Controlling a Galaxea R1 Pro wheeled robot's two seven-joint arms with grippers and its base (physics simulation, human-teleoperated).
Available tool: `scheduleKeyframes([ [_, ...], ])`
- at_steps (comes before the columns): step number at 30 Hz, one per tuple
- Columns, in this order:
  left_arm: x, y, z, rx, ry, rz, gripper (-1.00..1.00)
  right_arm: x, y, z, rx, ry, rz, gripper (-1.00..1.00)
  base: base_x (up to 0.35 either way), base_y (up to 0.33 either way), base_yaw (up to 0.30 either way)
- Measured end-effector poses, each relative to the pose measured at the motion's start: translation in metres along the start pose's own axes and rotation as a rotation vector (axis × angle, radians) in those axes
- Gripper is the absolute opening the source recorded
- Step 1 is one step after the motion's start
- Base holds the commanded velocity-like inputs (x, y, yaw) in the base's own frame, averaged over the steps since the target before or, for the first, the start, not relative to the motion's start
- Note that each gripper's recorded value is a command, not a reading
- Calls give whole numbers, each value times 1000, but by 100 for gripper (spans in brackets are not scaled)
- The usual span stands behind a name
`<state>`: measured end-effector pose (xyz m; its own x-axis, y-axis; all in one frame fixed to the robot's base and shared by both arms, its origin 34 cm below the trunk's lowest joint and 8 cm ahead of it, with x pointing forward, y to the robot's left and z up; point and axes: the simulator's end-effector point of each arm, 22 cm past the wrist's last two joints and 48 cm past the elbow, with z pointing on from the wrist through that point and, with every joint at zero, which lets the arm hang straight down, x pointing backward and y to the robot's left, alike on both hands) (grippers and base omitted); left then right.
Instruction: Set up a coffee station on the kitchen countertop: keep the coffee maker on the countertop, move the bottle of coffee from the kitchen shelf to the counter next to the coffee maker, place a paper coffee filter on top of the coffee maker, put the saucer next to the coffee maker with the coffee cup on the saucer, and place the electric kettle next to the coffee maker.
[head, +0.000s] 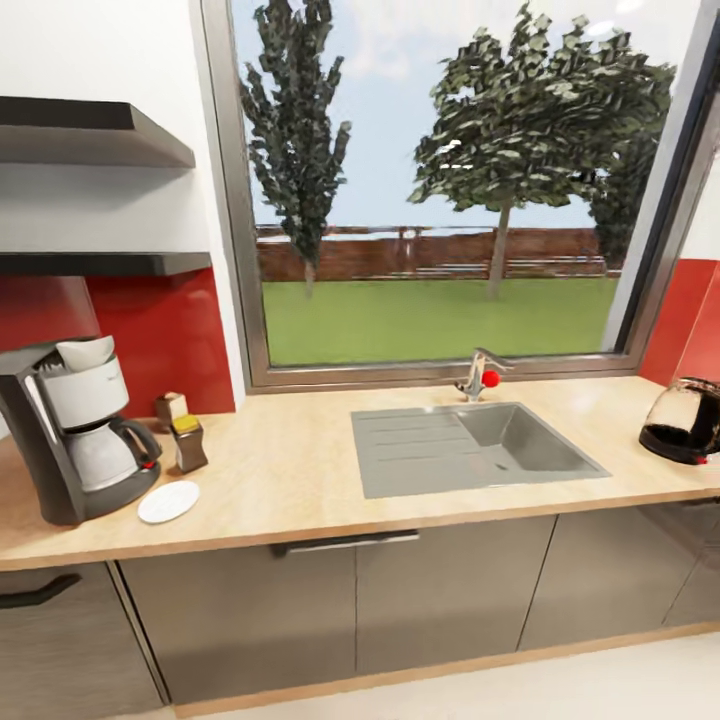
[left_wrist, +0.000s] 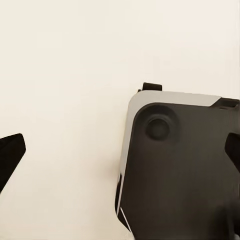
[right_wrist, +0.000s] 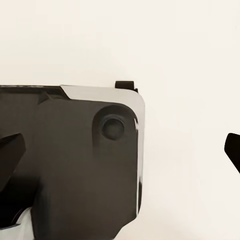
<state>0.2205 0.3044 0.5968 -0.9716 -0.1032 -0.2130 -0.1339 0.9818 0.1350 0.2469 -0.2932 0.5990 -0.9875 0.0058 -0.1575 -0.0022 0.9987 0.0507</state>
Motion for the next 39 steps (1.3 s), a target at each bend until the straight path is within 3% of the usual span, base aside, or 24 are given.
scheduleKeyframes([
  [11,8,2,0,-3,20,2,100,-2,6,1,-9,-5,2,100,60,-36,-259],
  [26,9,-5,-1,0,22,-10,100,-22,12,0,-21,-47,-13,100,233,-176,-7],
  [39,16,-4,-2,-4,38,-16,100,-22,12,1,-18,-48,-12,100,8,-308,0],
])
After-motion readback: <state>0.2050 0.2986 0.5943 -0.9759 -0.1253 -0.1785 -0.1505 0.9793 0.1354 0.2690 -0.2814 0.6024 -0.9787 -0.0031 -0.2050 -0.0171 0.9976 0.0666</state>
